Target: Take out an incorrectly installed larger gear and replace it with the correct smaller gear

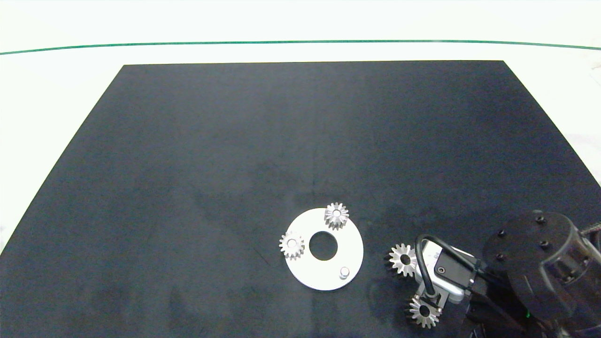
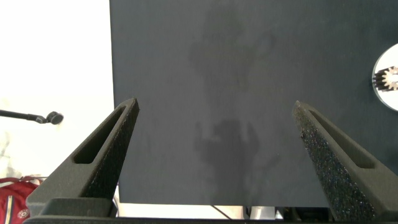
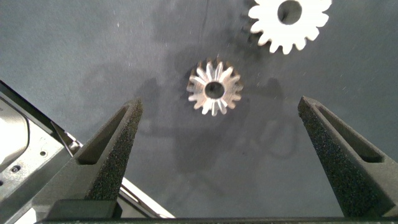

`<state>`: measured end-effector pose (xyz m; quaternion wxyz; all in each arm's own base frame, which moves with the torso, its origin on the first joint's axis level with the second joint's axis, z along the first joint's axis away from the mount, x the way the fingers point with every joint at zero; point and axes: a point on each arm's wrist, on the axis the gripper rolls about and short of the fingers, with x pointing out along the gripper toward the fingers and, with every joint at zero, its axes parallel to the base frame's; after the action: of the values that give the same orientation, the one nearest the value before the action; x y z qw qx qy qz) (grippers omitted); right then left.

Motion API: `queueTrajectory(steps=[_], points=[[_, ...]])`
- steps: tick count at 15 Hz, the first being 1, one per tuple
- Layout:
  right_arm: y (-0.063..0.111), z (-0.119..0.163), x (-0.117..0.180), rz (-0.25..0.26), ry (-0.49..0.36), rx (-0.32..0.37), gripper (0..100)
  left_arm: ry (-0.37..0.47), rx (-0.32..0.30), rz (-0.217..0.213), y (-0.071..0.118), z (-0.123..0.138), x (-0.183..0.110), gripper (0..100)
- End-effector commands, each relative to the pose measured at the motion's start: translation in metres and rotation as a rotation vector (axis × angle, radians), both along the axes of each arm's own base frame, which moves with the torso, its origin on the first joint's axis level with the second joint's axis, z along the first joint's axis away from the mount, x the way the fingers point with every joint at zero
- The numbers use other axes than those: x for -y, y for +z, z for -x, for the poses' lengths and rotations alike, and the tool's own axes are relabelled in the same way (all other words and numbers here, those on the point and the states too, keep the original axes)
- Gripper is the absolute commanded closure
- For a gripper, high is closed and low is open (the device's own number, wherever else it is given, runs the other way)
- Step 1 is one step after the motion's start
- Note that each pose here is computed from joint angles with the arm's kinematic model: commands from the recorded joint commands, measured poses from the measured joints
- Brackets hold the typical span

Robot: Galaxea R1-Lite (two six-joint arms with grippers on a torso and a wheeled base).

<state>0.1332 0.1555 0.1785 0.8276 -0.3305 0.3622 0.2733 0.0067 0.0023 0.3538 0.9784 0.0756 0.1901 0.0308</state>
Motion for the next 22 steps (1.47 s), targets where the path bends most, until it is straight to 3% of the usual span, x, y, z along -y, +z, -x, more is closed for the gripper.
queueTrajectory(steps=[1, 7, 22], points=[[-0.011, -0.004, -0.004, 0.034, -0.007, -0.036, 0, 0.001, -0.007, -0.001, -0.001, 0.000, 0.000, 0], [-0.030, -0.018, -0.021, 0.049, -0.026, -0.058, 12, 0.000, -0.005, -0.003, 0.000, 0.000, 0.000, 0], [-0.038, -0.029, -0.011, 0.060, -0.101, -0.084, 42, -0.002, 0.000, -0.010, 0.000, 0.002, 0.000, 0]])
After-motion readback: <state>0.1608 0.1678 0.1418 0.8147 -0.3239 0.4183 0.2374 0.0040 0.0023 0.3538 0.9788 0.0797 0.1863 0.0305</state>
